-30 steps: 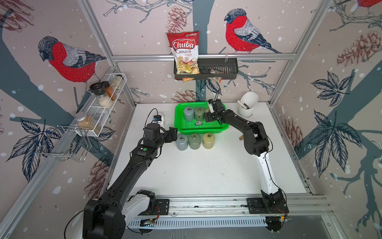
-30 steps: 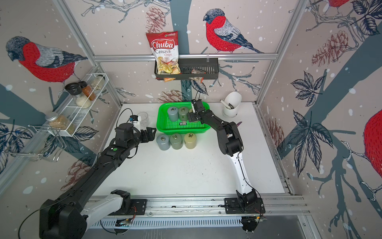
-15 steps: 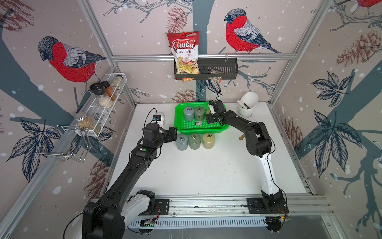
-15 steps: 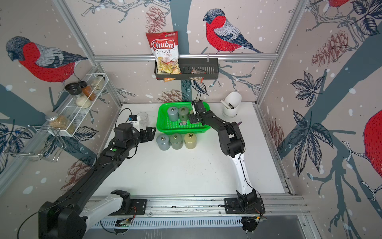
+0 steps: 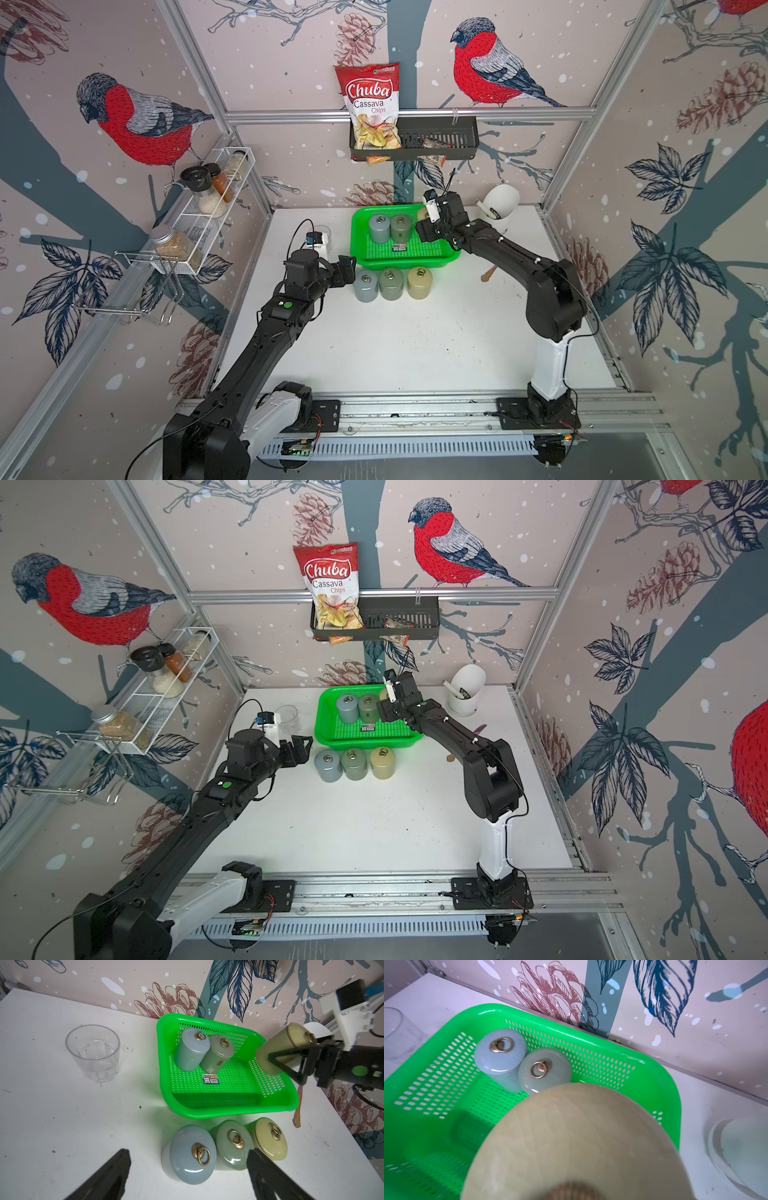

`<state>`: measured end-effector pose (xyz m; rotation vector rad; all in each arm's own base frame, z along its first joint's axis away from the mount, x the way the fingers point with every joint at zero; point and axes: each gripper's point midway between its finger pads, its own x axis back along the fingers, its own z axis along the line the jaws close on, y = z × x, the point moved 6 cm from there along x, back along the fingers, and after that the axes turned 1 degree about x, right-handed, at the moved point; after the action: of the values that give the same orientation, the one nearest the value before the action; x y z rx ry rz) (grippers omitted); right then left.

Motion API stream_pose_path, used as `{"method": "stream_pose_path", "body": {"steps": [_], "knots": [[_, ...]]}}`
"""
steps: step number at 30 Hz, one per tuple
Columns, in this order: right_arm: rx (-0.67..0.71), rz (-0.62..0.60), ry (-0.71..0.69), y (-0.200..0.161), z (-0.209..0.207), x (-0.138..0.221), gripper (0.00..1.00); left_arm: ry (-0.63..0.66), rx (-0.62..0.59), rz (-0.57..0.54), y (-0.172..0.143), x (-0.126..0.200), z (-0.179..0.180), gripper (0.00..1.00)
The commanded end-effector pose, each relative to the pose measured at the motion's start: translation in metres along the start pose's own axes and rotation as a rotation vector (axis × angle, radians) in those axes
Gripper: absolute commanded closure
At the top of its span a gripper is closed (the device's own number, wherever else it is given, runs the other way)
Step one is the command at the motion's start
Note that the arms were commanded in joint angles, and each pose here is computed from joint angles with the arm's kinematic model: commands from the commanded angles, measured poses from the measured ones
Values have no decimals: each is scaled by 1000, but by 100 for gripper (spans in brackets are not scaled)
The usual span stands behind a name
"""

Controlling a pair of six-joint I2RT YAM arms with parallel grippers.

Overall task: Take the tea canister out of the basket
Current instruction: Place the tea canister at the center of the board.

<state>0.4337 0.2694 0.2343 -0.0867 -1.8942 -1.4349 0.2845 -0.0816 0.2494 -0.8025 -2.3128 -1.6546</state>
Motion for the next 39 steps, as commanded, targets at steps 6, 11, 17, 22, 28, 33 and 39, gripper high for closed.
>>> {"method": "stream_pose_path", "body": {"steps": [6,11,17,22,28,33,39], "knots": [[129,-190,73,26,57,76,60,15,30,-23,0,3,2,8],[166,-223,200,4,107,105,60,95,45,-37,2,8,17,7],[227,-216,334,-34,160,120,60,125,68,-46,2,10,25,7],[249,-204,463,-58,204,124,60,129,66,-43,2,9,27,6],[256,-147,546,-80,246,109,60,115,56,-49,2,10,25,6],[256,-122,555,-94,266,92,60,117,49,-53,2,11,25,6],[263,-85,529,-114,279,71,60,113,47,-58,1,11,25,6]]}}
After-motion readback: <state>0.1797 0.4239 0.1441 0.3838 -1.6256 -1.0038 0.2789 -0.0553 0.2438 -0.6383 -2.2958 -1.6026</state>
